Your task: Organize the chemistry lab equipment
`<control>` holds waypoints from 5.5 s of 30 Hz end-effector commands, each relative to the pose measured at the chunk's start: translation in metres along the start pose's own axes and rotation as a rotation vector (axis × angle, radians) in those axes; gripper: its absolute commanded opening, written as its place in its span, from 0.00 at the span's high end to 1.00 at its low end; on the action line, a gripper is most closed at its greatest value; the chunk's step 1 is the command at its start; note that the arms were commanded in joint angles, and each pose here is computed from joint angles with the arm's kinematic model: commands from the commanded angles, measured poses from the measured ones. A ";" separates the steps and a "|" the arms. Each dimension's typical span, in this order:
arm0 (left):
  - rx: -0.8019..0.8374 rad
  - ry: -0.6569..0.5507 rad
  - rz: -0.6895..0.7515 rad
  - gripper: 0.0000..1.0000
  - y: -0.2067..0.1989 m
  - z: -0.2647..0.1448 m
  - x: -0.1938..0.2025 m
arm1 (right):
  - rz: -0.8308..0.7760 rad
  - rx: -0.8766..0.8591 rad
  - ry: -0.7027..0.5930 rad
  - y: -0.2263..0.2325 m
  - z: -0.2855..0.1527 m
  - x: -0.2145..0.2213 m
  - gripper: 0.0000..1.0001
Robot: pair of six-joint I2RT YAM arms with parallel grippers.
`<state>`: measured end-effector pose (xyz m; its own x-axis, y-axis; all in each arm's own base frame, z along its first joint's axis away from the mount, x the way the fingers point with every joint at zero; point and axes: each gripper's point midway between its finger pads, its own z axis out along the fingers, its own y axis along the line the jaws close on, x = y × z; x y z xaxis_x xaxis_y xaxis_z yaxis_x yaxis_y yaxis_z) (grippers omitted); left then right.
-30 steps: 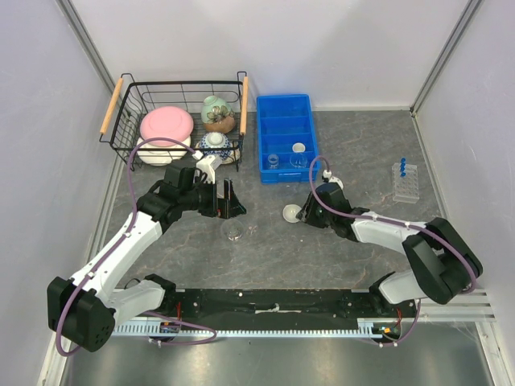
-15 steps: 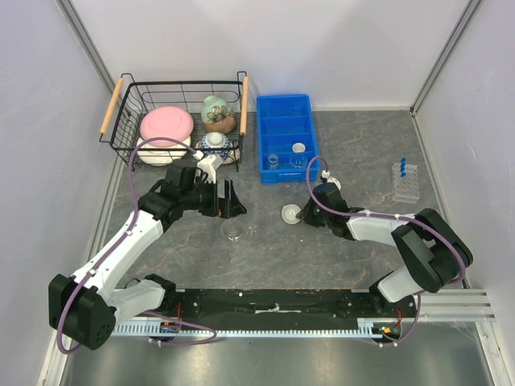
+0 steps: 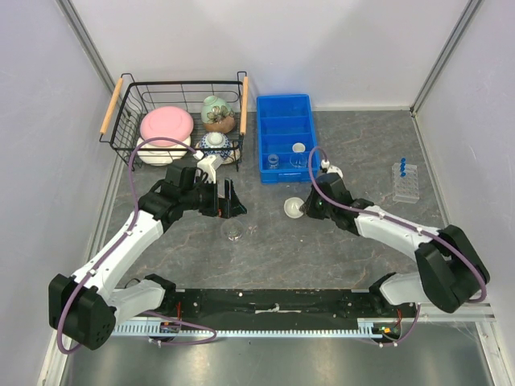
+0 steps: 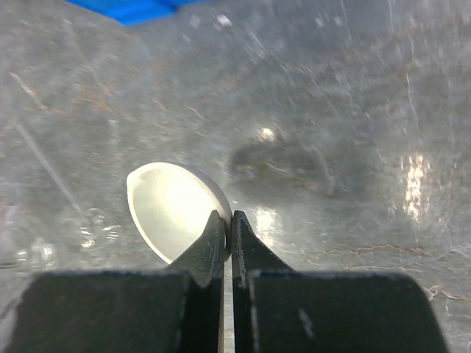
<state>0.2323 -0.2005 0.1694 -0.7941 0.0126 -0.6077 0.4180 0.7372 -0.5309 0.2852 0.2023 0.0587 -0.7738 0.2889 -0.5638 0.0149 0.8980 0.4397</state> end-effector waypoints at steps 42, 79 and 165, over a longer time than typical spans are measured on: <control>0.062 0.019 0.014 0.02 -0.006 0.008 0.001 | -0.164 0.011 -0.161 0.067 0.167 -0.206 1.00; 0.061 0.023 0.013 0.02 -0.005 0.008 0.002 | -0.222 0.049 -0.251 0.071 0.110 -0.243 0.68; 0.107 -0.035 0.052 0.02 -0.021 -0.008 -0.006 | -0.365 0.277 0.029 -0.005 -0.020 -0.037 0.53</control>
<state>0.2235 -0.2089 0.1799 -0.7887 0.0238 -0.6143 0.4631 0.6802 -0.5682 0.3317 0.2021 0.0974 -0.7438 -0.0704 -0.6647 -0.1344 0.9899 0.0457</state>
